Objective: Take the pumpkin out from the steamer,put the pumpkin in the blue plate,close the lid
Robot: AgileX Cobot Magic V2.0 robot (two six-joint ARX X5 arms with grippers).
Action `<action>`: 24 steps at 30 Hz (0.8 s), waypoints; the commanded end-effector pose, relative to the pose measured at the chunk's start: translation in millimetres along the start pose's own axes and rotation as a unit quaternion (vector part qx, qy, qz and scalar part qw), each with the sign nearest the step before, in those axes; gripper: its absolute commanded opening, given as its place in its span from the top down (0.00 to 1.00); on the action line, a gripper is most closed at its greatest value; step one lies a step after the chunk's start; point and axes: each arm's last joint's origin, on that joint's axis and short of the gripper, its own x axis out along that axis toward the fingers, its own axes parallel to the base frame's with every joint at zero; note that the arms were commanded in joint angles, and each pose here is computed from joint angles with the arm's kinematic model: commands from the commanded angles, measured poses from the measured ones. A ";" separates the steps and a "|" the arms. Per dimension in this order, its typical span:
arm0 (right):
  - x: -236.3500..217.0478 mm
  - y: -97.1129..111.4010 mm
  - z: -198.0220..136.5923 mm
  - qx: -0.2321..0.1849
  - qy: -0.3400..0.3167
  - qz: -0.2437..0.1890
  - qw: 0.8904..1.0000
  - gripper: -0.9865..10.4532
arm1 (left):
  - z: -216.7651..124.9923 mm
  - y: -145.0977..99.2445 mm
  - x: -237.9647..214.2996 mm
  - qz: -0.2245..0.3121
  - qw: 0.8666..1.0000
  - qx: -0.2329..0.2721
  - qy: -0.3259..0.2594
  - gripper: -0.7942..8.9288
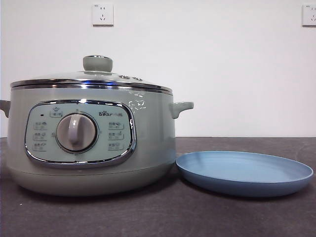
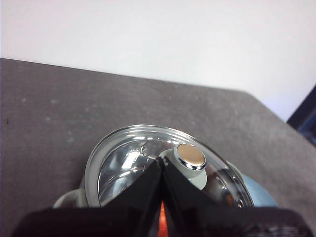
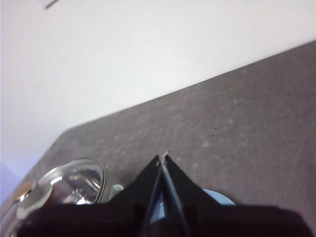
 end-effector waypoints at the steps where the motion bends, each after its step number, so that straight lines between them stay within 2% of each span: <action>1: 5.7 6.5 16.0 -0.073 0.020 0.020 0.997 0.91 | 12.0 -2.9 2.6 -0.011 0.999 0.043 0.013 0.93; 5: 17.8 14.0 34.5 -0.117 0.071 0.054 0.989 0.91 | 26.1 -5.8 7.4 -0.029 0.998 0.045 0.028 0.92; 9: 29.1 17.4 43.9 -0.128 0.116 0.082 0.982 0.91 | 28.3 -7.5 10.9 -0.072 0.996 0.042 0.040 0.90; 10: 32.2 17.2 45.1 -0.127 0.124 0.081 0.981 0.89 | 27.9 -7.4 11.9 -0.079 0.995 0.040 0.044 0.86; 13: 38.9 15.5 44.8 -0.124 0.140 0.077 0.979 0.72 | 26.6 -8.1 12.4 -0.082 0.995 0.038 0.050 0.62; 14: 41.0 14.7 44.0 -0.122 0.145 0.076 0.979 0.66 | 26.2 -8.5 12.5 -0.083 0.994 0.037 0.052 0.58; 18: 44.3 12.3 40.5 -0.115 0.164 0.068 0.977 0.51 | 24.0 -9.6 14.7 -0.085 0.994 0.033 0.063 0.58; 19: 45.0 11.9 39.9 -0.114 0.168 0.067 0.977 0.50 | 24.0 -9.4 16.6 -0.079 0.994 0.033 0.065 0.57; 21: 45.4 11.6 39.3 -0.113 0.171 0.066 0.977 0.50 | 24.6 -9.9 21.5 -0.070 0.994 0.033 0.072 0.47; 24: 45.3 11.6 39.4 -0.111 0.170 0.066 0.977 0.50 | 27.2 -12.4 34.2 -0.072 0.993 0.032 0.093 0.46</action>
